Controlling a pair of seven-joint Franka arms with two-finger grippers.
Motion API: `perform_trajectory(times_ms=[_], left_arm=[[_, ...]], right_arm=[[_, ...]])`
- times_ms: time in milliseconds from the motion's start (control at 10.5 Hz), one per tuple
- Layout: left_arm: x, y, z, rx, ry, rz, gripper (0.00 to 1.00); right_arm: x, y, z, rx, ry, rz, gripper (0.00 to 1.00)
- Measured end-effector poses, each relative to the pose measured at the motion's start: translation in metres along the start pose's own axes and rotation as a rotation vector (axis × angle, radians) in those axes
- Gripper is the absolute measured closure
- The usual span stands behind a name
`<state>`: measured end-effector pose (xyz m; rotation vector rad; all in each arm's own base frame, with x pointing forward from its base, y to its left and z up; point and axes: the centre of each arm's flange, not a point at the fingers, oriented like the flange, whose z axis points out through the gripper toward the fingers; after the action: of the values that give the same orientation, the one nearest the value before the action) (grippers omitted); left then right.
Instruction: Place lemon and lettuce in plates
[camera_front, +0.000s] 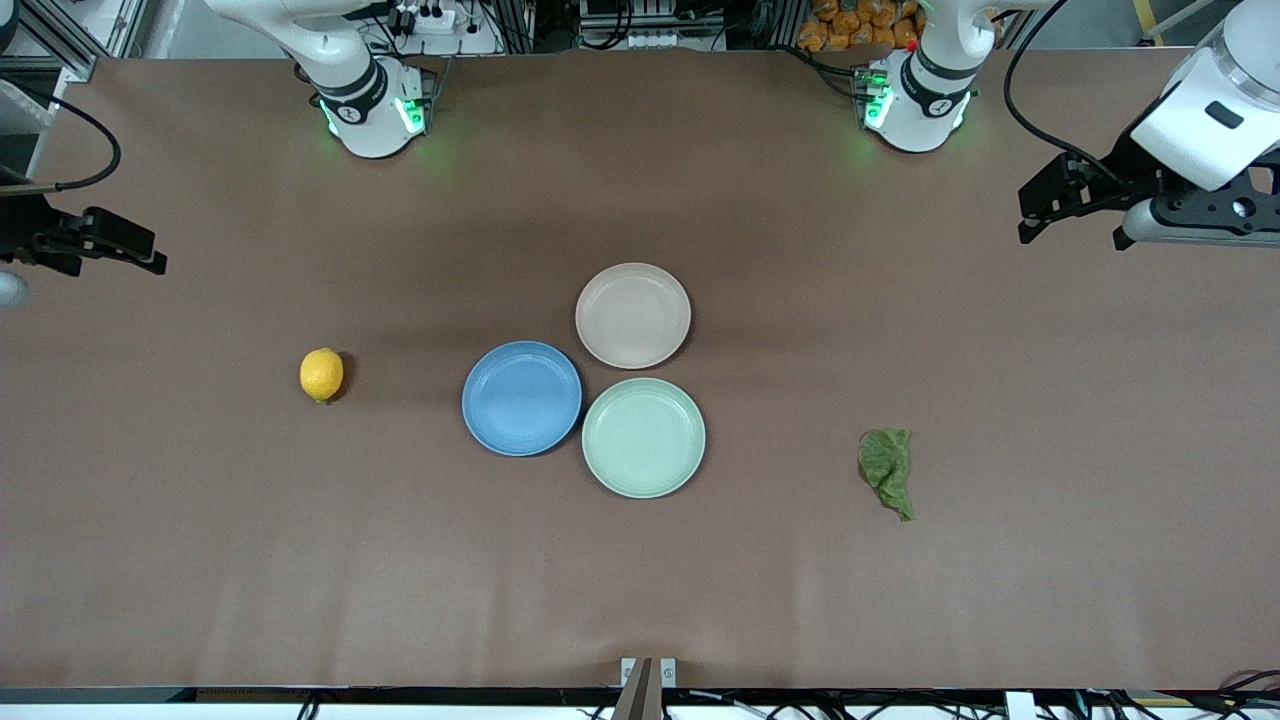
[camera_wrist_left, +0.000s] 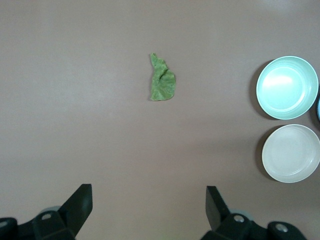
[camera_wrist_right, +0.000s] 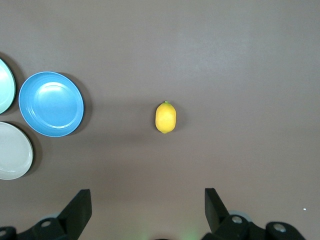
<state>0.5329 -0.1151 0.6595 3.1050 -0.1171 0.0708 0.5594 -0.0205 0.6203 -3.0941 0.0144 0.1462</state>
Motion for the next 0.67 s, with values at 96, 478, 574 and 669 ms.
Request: perform_trajectory(times_ms=[96, 478, 574, 669], left_arm=[[0.0, 0.001, 0.0, 0.0, 0.0, 0.002, 0.0], [0.0, -0.002, 0.0, 0.0, 0.0, -0.003, 0.0], [0.002, -0.001, 0.003, 0.0, -0.005, -0.002, 0.0], [0.005, 0.0, 0.01, 0.0, -0.019, -0.001, 0.0]], right_arm=[[0.0, 0.0, 0.0, 0.0, 0.0, 0.0, 0.0], [0.0, 0.0, 0.0, 0.0, 0.0, 0.0, 0.0], [0.0, 0.0, 0.0, 0.0, 0.0, 0.0, 0.0], [0.0, 0.0, 0.0, 0.0, 0.0, 0.0, 0.0]])
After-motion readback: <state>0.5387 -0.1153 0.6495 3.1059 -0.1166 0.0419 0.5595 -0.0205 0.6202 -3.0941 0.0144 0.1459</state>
